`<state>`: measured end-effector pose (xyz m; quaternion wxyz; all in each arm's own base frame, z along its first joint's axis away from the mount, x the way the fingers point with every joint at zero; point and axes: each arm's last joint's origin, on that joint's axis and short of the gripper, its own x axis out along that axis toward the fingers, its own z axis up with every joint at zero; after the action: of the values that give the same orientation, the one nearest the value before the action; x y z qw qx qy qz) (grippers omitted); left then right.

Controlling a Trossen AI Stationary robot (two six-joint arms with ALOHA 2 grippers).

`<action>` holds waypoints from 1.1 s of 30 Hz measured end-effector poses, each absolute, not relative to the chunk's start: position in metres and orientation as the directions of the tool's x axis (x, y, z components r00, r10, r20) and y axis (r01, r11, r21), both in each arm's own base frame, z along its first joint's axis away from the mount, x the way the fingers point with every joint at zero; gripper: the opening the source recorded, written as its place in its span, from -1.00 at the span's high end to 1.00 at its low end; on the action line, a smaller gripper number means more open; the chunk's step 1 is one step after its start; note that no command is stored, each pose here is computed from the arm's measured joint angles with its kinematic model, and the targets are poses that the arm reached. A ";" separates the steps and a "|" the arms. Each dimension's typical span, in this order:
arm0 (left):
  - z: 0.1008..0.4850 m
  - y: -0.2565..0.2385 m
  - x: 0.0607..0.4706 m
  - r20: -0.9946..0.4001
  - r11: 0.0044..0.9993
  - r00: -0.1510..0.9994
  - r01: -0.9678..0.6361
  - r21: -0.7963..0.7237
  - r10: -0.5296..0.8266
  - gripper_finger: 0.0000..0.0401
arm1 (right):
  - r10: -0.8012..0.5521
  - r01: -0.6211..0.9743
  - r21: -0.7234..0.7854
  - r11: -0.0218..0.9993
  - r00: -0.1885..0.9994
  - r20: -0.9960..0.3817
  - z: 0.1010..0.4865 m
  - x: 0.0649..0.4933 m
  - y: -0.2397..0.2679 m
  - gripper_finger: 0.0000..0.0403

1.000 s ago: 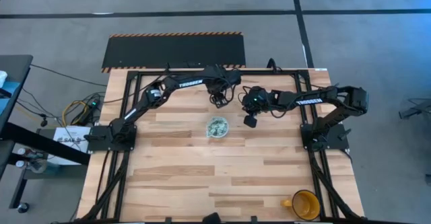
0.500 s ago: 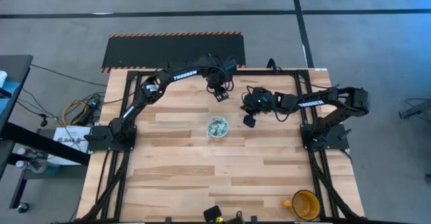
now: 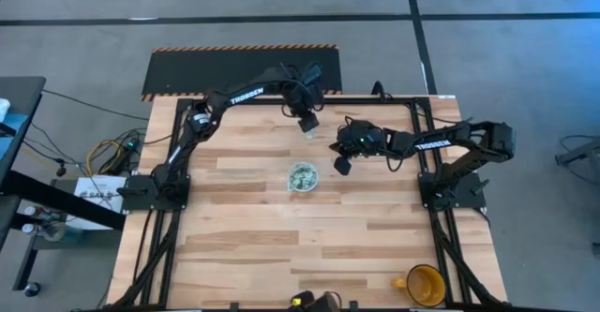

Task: Pick and place Stevia / Truvia into bins
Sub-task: Put the green stevia packet into the transparent container

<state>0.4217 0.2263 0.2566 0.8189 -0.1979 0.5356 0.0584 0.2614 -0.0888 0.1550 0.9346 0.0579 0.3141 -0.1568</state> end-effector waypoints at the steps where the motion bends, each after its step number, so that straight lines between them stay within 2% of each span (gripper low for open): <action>1: 0.262 0.223 0.423 -0.885 0.920 0.446 -0.276 -0.279 -0.135 0.09 | -0.257 0.337 0.020 0.941 0.755 -0.604 0.155 0.262 -0.089 1.00; 7: 0.281 0.199 0.446 -0.792 0.962 0.596 -0.114 -0.246 -0.132 0.09 | -0.258 0.351 0.042 0.935 0.759 -0.597 0.155 0.262 -0.089 1.00; 10: 0.285 0.180 0.460 -0.733 0.969 0.653 0.001 -0.249 -0.189 0.09 | -0.262 0.350 0.044 0.936 0.772 -0.578 0.157 0.264 -0.090 1.00; 15: 0.286 0.154 0.471 -0.713 0.964 0.654 0.107 -0.244 -0.253 0.09 | -0.258 0.377 0.102 0.921 0.783 -0.566 0.158 0.265 -0.088 1.00; 18: 0.288 0.143 0.473 -0.693 0.948 0.653 0.148 -0.281 -0.307 0.09 | -0.269 0.378 0.135 0.916 0.827 -0.493 0.163 0.269 -0.087 1.00; 22: 0.289 0.125 0.478 -0.684 0.937 0.643 0.191 -0.292 -0.344 0.09 | -0.332 0.401 0.105 0.910 0.857 -0.394 0.158 0.264 -0.073 1.00; 25: 0.289 0.114 0.482 -0.693 0.945 0.643 0.192 -0.264 -0.325 0.09 | -0.394 0.460 0.069 0.885 0.821 -0.413 0.150 0.258 -0.070 1.00; 33: 0.283 0.113 0.484 -0.713 0.967 0.654 0.152 -0.205 -0.254 0.09 | -0.368 0.450 0.059 0.891 0.793 -0.486 0.139 0.254 -0.054 1.00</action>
<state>0.4841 0.1134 0.2826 0.9071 -0.0633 0.4007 -0.1119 0.2540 -0.0536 0.1387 0.9429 0.0861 0.2377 -0.2169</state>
